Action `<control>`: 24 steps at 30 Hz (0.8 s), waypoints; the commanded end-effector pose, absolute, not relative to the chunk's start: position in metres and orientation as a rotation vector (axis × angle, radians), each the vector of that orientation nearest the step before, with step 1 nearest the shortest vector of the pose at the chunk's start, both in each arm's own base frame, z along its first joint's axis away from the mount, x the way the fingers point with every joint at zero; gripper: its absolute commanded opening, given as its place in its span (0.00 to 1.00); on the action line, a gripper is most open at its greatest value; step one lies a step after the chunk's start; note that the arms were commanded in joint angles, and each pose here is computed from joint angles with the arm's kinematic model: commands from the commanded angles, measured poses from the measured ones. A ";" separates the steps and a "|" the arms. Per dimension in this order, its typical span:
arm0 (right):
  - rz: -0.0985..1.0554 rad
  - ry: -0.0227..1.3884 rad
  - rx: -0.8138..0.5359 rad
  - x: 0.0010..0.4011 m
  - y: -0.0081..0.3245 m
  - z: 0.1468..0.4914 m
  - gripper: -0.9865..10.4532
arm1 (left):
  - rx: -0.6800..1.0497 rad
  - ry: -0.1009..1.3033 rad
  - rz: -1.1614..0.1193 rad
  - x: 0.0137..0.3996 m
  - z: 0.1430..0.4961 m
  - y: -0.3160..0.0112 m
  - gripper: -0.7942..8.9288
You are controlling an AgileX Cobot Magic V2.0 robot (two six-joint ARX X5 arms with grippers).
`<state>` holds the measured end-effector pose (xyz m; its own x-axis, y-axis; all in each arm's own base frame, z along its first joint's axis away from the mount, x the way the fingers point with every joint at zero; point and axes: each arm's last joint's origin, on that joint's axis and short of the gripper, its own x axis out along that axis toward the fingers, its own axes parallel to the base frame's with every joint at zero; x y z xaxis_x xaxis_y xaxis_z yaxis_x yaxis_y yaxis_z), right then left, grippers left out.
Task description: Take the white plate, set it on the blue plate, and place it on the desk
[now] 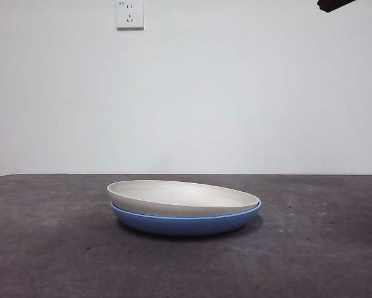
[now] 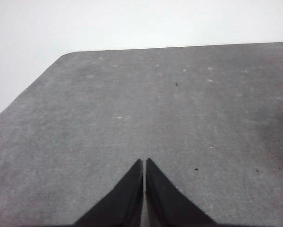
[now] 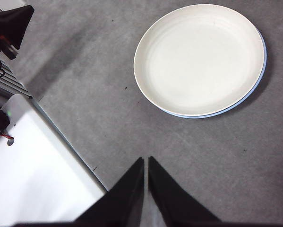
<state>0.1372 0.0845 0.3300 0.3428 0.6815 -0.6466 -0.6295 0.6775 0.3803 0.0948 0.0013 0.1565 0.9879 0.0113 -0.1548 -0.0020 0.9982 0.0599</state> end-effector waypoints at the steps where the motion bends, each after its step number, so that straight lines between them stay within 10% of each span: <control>1: 0.869 0.848 0.056 0.138 0.086 0.336 0.09 | 0.054 0.182 0.007 0.096 0.149 0.001 0.09; 12: 0.821 0.787 0.040 0.139 0.076 0.340 0.09 | 0.054 0.182 0.007 0.096 0.149 0.001 0.09; 24: 0.529 0.284 0.043 0.119 0.024 0.335 0.09 | 0.054 0.181 0.007 0.096 0.149 0.001 0.09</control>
<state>0.1192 0.0248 0.3356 0.8162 0.5138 -0.2644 -0.4941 0.8578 0.1415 0.0948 0.0013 0.1565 0.9879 0.0116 -0.1548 -0.0024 0.9982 0.0599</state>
